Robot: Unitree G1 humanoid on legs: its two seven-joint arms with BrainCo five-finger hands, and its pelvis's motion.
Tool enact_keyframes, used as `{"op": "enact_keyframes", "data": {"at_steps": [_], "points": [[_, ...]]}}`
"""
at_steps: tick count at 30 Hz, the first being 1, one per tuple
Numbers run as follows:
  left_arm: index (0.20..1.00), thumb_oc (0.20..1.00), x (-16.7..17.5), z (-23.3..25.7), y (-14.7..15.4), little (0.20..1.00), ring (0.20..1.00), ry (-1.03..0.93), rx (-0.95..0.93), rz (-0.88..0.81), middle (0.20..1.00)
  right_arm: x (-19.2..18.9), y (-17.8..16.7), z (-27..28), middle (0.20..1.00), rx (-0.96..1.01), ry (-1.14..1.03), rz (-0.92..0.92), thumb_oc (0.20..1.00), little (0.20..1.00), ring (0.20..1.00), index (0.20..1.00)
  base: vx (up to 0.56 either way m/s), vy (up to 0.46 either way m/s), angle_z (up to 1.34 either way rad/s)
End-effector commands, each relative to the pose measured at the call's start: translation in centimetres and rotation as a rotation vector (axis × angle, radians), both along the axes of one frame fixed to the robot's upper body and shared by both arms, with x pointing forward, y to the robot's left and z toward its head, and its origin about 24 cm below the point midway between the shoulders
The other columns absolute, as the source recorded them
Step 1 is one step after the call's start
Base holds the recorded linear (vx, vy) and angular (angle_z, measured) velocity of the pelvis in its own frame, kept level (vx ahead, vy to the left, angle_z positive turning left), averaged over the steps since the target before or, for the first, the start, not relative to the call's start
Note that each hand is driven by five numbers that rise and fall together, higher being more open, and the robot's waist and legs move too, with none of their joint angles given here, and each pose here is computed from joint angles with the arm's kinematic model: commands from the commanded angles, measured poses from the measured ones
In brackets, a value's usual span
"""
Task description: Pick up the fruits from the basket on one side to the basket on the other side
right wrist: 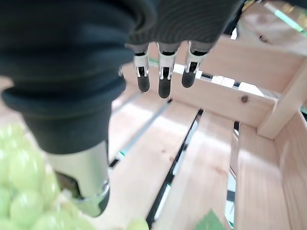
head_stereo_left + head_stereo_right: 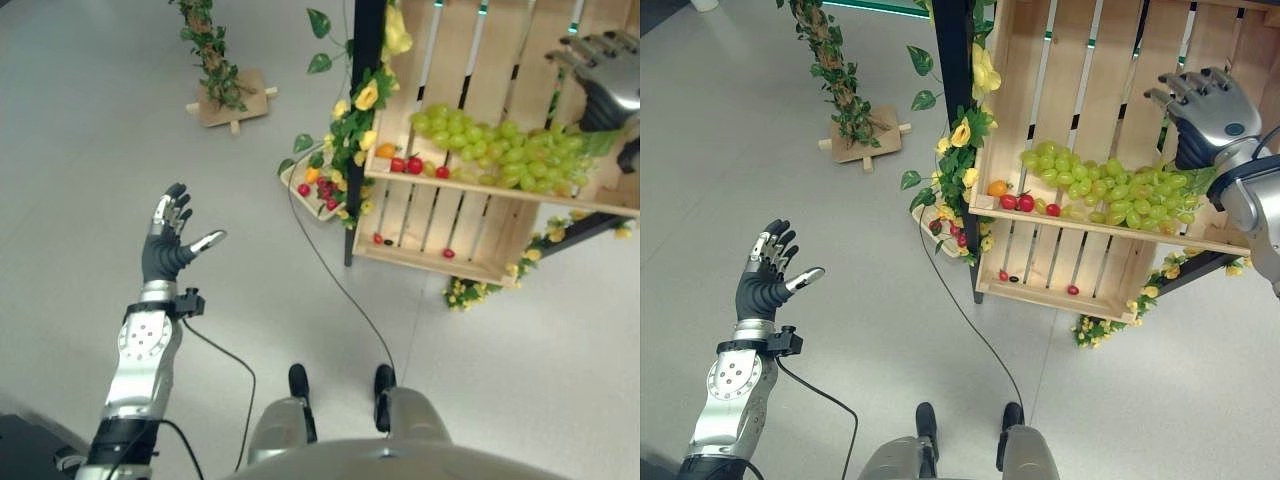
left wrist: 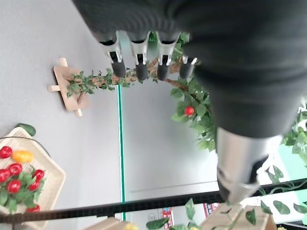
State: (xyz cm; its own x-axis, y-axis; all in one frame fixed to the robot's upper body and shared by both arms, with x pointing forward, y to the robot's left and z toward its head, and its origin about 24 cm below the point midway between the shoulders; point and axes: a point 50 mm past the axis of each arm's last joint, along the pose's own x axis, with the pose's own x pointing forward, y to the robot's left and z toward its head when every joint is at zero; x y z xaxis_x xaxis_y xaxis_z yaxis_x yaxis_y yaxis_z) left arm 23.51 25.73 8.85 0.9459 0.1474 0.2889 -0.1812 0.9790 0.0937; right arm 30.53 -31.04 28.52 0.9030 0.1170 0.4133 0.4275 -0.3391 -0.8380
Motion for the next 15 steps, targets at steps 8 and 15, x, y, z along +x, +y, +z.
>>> {"op": "enact_keyframes", "data": {"at_steps": [8,15], "points": [[1.000,1.000,-1.3,2.1,0.7,1.000,1.000,-0.135,0.057,0.038,1.000,-3.8,0.6,-1.5,1.000,0.542,-0.155,0.327,1.000,1.000,1.000,1.000,0.01,-0.002,0.04],[1.000,1.000,-1.7,2.1,1.0,1.000,1.000,-0.149,0.050,0.067,1.000,-6.2,1.7,-5.2,1.000,0.752,-0.141,0.461,1.000,1.000,1.000,1.000,0.00,0.000,0.01]]}}
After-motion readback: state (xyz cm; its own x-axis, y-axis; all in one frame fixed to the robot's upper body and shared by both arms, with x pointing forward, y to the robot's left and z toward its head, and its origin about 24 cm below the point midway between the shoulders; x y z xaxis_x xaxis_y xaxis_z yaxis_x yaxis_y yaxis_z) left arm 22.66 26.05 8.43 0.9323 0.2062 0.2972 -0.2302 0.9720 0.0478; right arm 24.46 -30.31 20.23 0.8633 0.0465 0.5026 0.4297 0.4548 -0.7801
